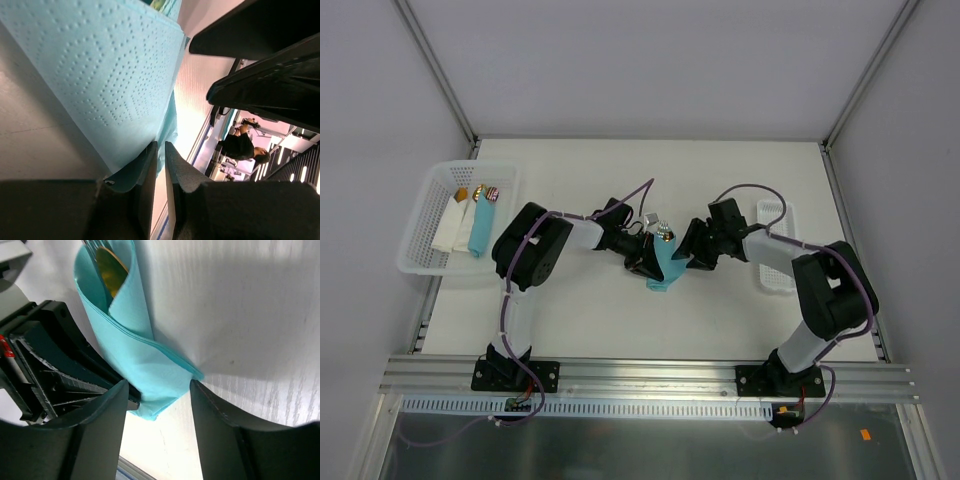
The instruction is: Place the utensils on the paper napkin and roll it up
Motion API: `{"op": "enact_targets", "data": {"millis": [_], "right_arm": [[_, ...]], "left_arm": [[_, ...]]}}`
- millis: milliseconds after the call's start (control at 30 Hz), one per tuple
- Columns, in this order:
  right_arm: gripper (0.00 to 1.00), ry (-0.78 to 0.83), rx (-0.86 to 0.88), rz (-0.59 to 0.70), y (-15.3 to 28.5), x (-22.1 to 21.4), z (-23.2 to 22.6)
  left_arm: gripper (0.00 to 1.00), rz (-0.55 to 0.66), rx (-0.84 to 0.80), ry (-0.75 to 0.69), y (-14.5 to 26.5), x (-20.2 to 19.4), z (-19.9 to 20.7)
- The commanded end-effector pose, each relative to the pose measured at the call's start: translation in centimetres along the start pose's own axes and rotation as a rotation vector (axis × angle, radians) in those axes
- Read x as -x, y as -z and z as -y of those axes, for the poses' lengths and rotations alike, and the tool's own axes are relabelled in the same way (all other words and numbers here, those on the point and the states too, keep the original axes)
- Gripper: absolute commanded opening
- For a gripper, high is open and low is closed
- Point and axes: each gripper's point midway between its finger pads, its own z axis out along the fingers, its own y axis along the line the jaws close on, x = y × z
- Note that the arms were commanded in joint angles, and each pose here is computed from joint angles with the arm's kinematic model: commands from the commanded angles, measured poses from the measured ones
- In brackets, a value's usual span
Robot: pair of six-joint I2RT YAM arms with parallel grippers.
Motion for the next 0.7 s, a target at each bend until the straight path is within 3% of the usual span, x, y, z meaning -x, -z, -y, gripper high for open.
{"op": "enact_targets", "data": {"millis": [0,333,667], "right_arm": [[0.57,0.087,-0.028,0.016,0.2,1.6,0.0],[0.71,0.167,0.009,-0.067,-1.8,2.5,-0.4],[0.63,0.137,0.075,-0.192,-4.1,0.1,0.5]], "left_arm": [[0.15,-0.034,0.145,0.044,-0.6,-1.7,-4.5],[0.15,-0.041,0.143,0.045,-0.7,-1.8,-4.5],[0.15,-0.040,0.139,0.046,-0.8,-1.5,-4.4]]}}
